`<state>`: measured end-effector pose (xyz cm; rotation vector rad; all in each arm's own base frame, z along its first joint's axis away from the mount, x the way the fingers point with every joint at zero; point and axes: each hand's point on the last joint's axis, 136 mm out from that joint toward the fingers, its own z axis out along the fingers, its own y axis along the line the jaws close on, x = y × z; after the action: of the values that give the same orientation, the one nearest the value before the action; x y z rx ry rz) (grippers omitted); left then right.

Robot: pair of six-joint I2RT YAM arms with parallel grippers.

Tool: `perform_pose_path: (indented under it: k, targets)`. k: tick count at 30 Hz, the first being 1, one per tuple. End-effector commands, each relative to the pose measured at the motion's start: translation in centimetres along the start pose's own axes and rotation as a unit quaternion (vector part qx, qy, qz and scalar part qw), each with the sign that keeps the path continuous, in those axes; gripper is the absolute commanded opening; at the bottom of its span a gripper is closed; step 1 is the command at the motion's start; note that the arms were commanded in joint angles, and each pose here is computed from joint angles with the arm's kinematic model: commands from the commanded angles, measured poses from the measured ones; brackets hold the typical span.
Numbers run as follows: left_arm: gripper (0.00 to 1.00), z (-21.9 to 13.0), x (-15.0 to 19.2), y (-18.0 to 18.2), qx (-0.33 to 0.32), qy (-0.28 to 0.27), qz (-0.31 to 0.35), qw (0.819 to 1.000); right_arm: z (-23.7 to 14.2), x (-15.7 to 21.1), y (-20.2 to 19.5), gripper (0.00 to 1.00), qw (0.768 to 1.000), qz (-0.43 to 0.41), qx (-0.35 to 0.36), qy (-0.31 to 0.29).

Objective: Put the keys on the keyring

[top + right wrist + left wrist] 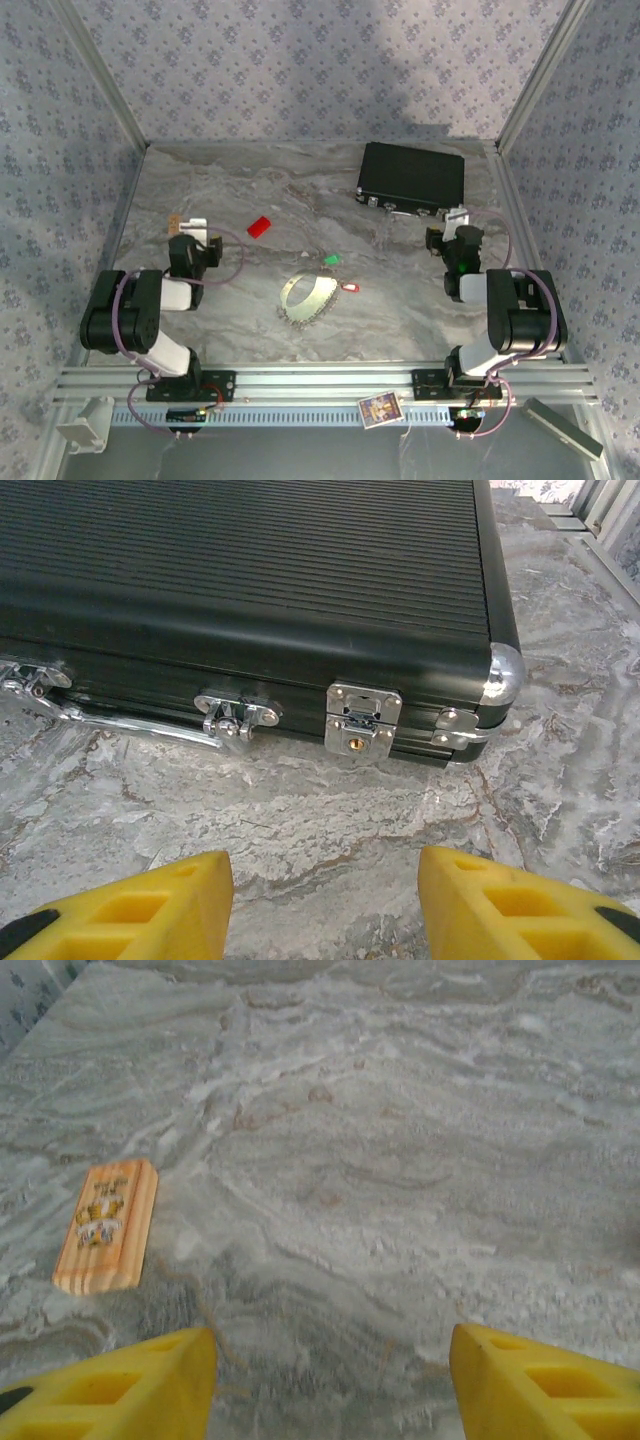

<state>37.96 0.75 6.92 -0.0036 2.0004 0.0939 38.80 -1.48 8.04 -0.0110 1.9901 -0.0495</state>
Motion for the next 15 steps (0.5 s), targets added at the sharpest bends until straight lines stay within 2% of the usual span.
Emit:
perform_pose_path:
  k: [1,2,15]
  targets:
    - [0.95,0.88,-2.46,0.66,-0.007,-0.015,-0.031,0.999,0.19,-0.38,-0.03,0.54,1.000,0.010,-0.002,-0.003]
    - [1.00,0.83,-2.56,0.76,-0.007,-0.022,-0.033,0.999,0.19,-0.36,-0.04,0.54,1.000,0.010,-0.002,-0.003]
    - [1.00,1.00,-2.48,0.52,0.004,-0.014,-0.033,0.999,0.21,-0.37,-0.02,0.56,1.000,0.010,-0.002,-0.003]
